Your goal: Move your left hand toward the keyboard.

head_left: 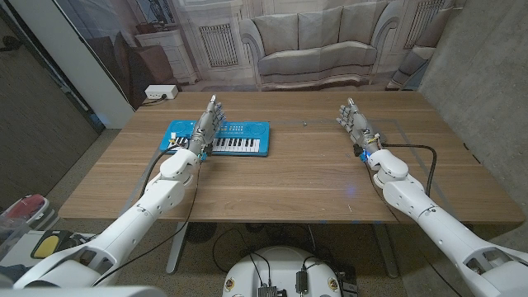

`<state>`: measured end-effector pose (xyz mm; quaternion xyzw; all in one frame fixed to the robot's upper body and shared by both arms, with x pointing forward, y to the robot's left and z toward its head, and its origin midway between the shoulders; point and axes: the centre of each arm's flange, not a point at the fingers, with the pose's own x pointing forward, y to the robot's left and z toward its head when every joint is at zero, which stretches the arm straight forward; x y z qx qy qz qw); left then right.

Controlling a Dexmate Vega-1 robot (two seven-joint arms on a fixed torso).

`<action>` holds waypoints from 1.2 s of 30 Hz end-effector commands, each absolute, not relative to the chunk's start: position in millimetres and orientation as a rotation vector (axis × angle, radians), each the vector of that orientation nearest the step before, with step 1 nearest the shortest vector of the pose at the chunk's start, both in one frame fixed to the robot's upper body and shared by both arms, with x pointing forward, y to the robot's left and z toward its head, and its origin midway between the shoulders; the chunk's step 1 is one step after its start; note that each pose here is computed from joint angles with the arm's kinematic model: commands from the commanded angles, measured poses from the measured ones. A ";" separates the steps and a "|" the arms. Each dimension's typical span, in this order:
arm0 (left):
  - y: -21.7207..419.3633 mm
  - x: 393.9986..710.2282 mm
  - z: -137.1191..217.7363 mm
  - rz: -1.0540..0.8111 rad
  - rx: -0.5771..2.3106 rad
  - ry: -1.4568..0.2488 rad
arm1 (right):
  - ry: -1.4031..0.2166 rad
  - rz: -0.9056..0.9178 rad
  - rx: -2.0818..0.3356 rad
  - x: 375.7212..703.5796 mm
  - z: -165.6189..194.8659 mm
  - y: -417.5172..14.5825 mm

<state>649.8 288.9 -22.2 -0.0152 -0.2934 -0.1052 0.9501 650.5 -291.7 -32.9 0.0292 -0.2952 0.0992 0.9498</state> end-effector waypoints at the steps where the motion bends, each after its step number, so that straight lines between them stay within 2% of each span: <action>1: 287.0 646.7 -17.0 -0.222 -0.022 -0.595 | -0.607 0.193 0.086 647.0 -41.7 -293.5; 21: 279.7 623.9 -19.9 -0.235 -0.057 -0.643 | -0.648 0.227 0.084 634.7 -42.6 -297.5; 36: 299.0 603.5 -21.5 -0.213 -0.048 -0.685 | -0.671 0.232 0.082 624.5 -42.9 -299.0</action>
